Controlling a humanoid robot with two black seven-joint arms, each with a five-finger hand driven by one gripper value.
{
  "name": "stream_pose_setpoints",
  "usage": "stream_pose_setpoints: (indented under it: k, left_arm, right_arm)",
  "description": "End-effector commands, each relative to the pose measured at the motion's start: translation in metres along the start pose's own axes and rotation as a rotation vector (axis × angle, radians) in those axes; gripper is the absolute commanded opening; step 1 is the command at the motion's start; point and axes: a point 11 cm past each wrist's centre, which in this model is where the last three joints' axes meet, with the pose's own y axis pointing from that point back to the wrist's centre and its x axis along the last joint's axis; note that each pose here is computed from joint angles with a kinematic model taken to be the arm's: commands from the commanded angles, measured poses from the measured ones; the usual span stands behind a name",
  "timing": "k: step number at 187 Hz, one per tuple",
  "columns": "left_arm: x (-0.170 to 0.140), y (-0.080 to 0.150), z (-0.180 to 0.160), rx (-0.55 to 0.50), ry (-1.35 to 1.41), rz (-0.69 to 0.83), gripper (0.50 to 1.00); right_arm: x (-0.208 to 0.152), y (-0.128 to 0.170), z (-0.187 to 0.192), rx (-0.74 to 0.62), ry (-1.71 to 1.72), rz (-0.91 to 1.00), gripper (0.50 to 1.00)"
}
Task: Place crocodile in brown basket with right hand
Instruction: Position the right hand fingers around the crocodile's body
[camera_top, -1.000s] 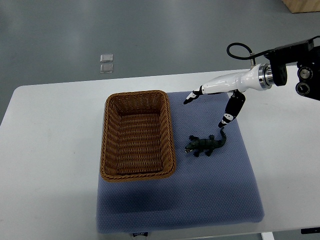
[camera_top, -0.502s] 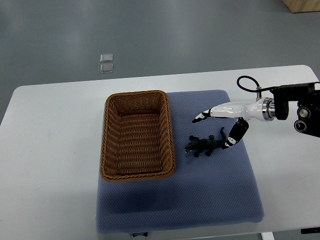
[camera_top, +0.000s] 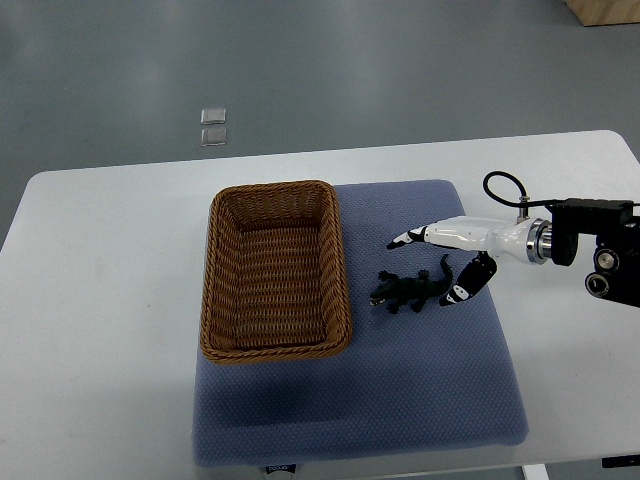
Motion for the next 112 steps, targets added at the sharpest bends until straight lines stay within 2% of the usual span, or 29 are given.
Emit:
stream_pose_setpoints:
  k: [1, 112]
  left_arm:
    - [0.0, 0.0, 0.0, 0.0, 0.0, 0.0, 1.0]
    - [0.0, 0.0, 0.0, 0.0, 0.0, 0.0, 1.0]
  right_arm:
    - [-0.005, 0.001, 0.004, -0.011, 0.001, 0.001, 0.903]
    - [-0.016, -0.002, 0.005, -0.008, 0.014, 0.018, 0.846]
